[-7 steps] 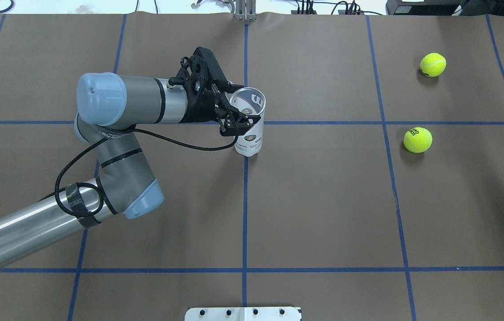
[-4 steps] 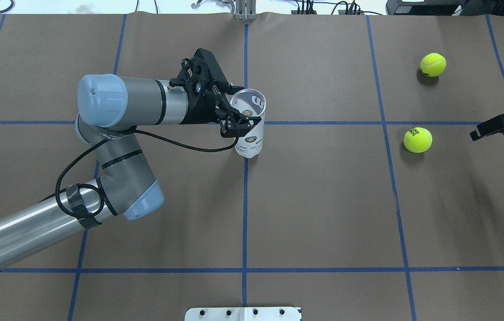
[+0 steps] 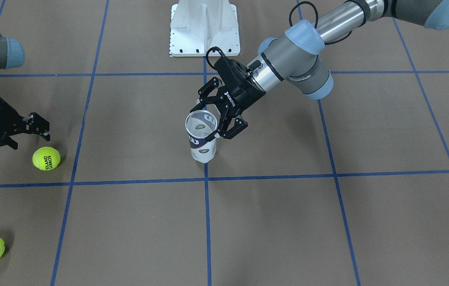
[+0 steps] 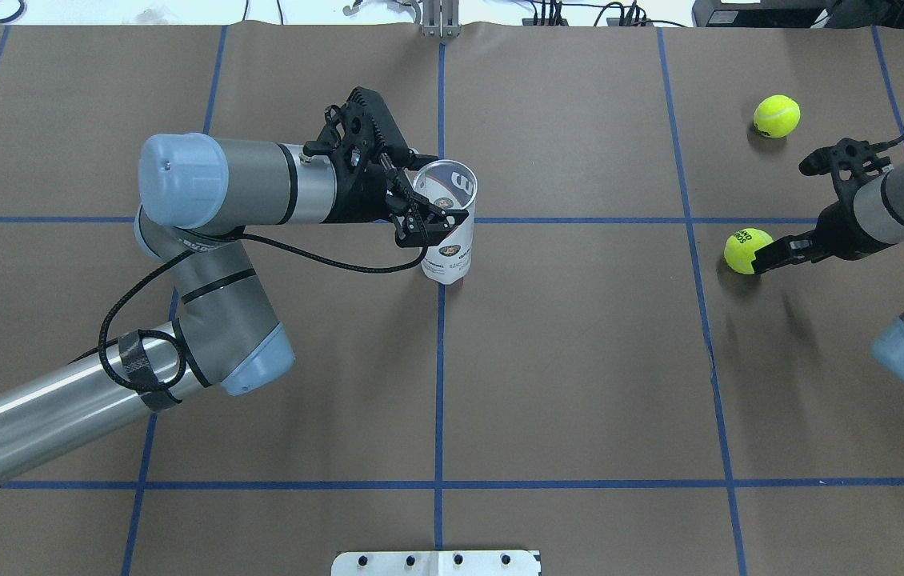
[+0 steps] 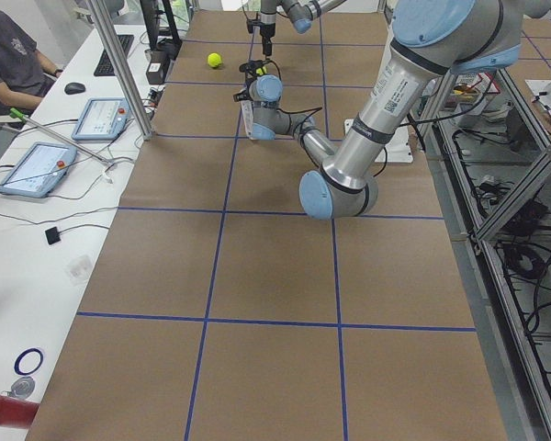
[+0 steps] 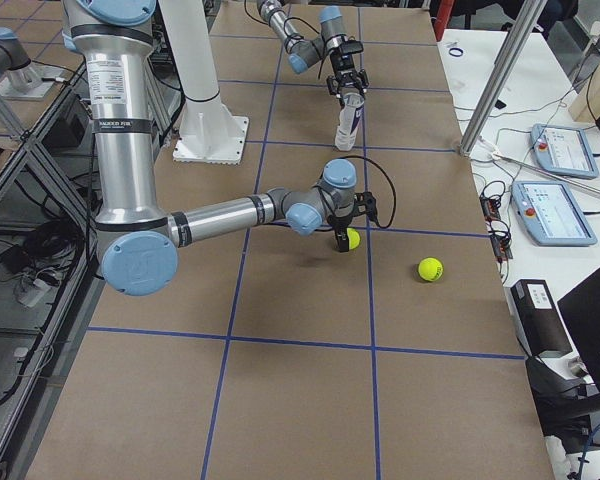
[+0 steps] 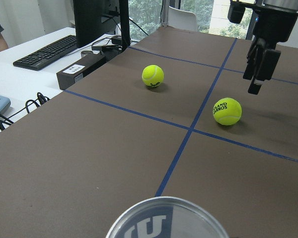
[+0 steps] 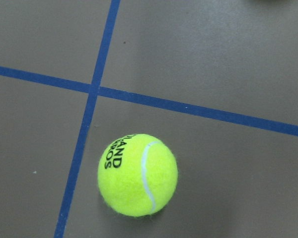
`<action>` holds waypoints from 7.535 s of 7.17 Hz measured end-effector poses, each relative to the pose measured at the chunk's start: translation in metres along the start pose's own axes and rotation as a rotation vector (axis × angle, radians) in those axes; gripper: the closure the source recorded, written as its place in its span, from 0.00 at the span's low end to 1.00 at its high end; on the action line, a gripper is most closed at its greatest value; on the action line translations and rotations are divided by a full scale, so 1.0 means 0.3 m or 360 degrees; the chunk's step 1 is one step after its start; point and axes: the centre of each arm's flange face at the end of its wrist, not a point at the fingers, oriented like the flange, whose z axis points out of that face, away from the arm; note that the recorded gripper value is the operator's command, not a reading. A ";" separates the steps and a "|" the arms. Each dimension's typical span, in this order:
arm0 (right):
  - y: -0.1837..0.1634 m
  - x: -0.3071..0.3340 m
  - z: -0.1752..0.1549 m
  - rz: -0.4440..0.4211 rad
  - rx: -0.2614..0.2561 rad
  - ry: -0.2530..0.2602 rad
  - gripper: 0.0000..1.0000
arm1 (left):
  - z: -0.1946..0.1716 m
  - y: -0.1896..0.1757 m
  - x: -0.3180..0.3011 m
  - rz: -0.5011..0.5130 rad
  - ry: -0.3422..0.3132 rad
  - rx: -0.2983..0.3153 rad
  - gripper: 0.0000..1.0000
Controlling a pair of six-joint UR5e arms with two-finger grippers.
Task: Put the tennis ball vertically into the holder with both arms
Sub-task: 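Reach the right gripper to the nearer tennis ball and grasp it, then carry the ball with the right gripper over the can's opening, then lower the ball into the can and open the right gripper, then withdraw the right gripper toward the farther tennis ball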
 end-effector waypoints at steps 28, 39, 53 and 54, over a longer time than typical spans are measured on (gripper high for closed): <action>-0.425 -1.439 -0.525 0.0644 0.0127 -0.0354 1.00 | -0.002 0.085 -0.011 -0.0003 0.0003 -0.0024 0.05; -0.419 -1.474 -0.498 0.0637 0.0118 -0.0345 0.20 | -0.005 0.085 -0.007 -0.0026 0.0007 -0.0017 0.04; -0.582 -0.780 -0.507 0.0751 0.0199 -0.0209 0.15 | -0.012 0.080 -0.006 -0.0054 0.0013 0.0006 0.04; -0.627 -0.598 -0.498 0.0747 0.0220 -0.0134 0.15 | -0.011 0.080 -0.005 -0.0062 0.0014 0.0006 0.04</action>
